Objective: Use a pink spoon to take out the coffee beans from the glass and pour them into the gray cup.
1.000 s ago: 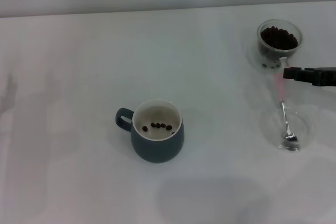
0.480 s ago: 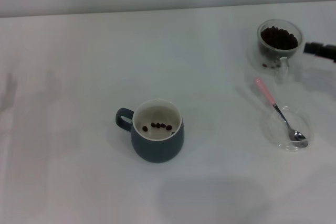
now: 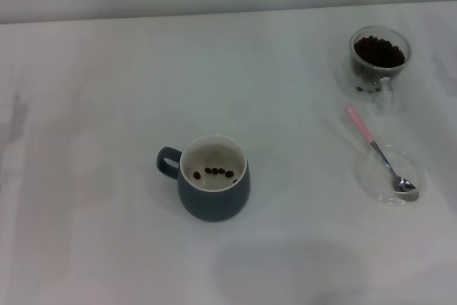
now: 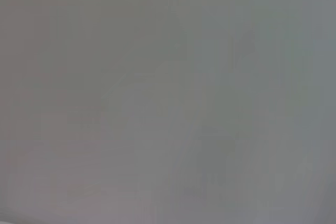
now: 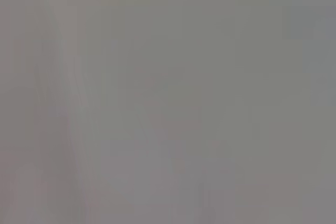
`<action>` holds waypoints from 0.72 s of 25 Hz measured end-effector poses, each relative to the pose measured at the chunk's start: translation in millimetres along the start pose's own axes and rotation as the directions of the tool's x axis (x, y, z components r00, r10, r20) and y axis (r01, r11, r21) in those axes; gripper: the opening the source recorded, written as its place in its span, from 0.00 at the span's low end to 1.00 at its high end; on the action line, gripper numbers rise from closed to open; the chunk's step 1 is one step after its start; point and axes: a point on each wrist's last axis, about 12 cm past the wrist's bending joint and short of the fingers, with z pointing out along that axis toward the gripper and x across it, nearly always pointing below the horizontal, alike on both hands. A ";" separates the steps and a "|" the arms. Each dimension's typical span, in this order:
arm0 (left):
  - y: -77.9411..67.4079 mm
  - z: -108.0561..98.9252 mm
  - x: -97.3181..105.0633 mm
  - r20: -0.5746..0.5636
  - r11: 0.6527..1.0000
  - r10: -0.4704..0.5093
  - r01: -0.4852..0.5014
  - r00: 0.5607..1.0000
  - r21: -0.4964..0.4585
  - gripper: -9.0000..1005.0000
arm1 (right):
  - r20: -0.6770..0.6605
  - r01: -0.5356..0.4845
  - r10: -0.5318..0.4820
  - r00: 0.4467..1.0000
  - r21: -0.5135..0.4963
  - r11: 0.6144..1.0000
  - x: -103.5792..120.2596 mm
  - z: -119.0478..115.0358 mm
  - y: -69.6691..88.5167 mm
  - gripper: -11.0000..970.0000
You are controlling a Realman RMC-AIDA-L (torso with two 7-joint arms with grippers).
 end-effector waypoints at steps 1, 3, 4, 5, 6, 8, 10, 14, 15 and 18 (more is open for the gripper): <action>-0.2 0.2 -0.2 0.001 1.000 -0.001 0.001 1.000 0.000 0.76 | 0.021 0.037 -0.037 0.999 0.037 0.999 6.4 1.6 2.4 0.35; -0.2 0.4 -0.3 0.002 1.000 -0.002 0.002 1.000 0.000 0.76 | 0.048 0.127 -0.133 0.990 0.117 0.985 19.6 3.4 9.9 0.41; -0.5 0.6 -0.4 0.003 1.000 -0.002 0.002 1.000 0.000 0.76 | 0.055 0.156 -0.166 0.985 0.152 0.976 24.4 3.6 13.1 0.45; -0.9 1.0 -0.6 0.004 1.000 -0.002 0.002 1.000 0.001 0.76 | 0.062 0.168 -0.183 0.981 0.198 0.966 29.3 3.8 16.1 0.48; -1.3 1.3 -0.8 0.005 1.000 -0.002 0.002 1.000 0.002 0.76 | 0.056 0.178 -0.197 0.979 0.235 0.955 34.0 4.1 18.6 0.51; -2.5 2.3 -1.5 0.009 1.000 -0.001 0.000 1.000 0.005 0.76 | 0.031 0.195 -0.212 0.977 0.276 0.941 38.9 5.5 19.3 0.61; -2.8 3.2 -2.2 0.013 1.000 -0.002 0.002 1.000 0.004 0.76 | 0.012 0.194 -0.206 0.978 0.282 0.939 41.9 6.2 19.9 0.70; -2.0 3.6 -3.3 0.024 1.000 -0.012 0.012 1.000 -0.009 0.76 | 0.003 0.171 -0.178 0.984 0.279 0.945 45.2 6.1 21.4 0.90; -1.8 3.6 -3.4 0.024 1.000 -0.013 0.013 1.000 -0.011 0.76 | 0.003 0.167 -0.174 0.985 0.279 0.946 45.4 6.2 21.6 0.90; -2.3 4.6 -3.9 0.027 1.000 -0.016 0.017 1.000 -0.013 0.76 | -0.001 0.150 -0.156 0.988 0.273 0.950 48.1 6.0 24.0 0.89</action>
